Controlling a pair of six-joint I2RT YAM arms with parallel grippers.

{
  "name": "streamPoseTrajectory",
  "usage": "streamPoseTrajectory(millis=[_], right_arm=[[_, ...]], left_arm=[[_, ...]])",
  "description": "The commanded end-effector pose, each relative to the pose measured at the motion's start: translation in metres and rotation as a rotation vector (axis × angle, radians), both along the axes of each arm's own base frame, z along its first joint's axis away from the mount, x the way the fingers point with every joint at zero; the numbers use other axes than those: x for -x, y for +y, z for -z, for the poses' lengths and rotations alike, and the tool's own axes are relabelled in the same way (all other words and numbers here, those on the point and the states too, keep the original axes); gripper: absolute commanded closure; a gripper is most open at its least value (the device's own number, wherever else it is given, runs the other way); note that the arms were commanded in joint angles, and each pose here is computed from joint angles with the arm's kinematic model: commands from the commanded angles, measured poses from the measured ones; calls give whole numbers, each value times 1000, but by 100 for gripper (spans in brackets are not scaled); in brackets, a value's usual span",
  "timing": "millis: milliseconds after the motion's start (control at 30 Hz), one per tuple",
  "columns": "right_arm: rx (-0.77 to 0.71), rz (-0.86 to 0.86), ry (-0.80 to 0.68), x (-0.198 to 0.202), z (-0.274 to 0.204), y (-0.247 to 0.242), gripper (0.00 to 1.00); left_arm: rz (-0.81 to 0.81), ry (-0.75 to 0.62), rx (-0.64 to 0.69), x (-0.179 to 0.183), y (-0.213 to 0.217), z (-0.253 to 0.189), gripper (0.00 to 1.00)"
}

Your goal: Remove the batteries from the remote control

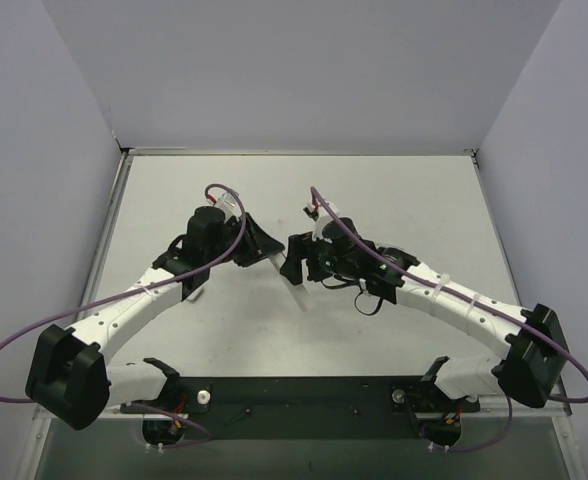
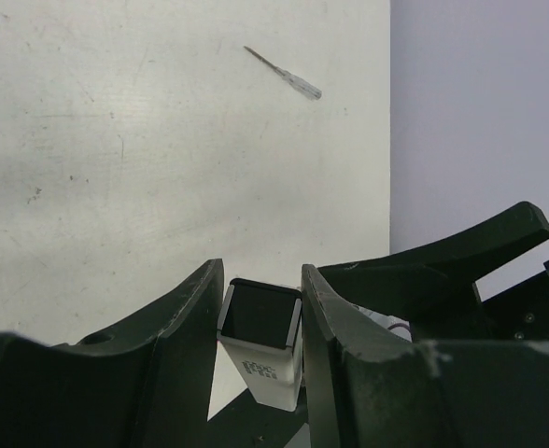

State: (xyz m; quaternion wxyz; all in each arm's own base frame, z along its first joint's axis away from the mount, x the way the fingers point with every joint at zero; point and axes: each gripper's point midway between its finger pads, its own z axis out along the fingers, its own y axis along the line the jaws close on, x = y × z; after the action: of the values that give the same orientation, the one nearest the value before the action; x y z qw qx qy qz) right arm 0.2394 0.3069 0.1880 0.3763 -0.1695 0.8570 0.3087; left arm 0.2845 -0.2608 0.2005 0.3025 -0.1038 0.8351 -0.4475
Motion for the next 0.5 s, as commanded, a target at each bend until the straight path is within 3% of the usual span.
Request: streamPoseTrajectory(millis=[0,133,233,267,467], right_arm=[[96,97,-31,-21,8,-3,34],[145,117,0,-21,31,-1,39],[175,129,21,-18,46,-6,47],[181,129,24,-16,48,-8,54],[193,117,33,-7,67,-17,69]], left_arm=[[-69,9,52,-14,0,-20,100],[-82,27,53,-14,1,-18,100],[-101,36,46,-16,6,-14,100],[-105,37,47,-17,7,-15,100],[-130,37,26,-23,16,-5,100]])
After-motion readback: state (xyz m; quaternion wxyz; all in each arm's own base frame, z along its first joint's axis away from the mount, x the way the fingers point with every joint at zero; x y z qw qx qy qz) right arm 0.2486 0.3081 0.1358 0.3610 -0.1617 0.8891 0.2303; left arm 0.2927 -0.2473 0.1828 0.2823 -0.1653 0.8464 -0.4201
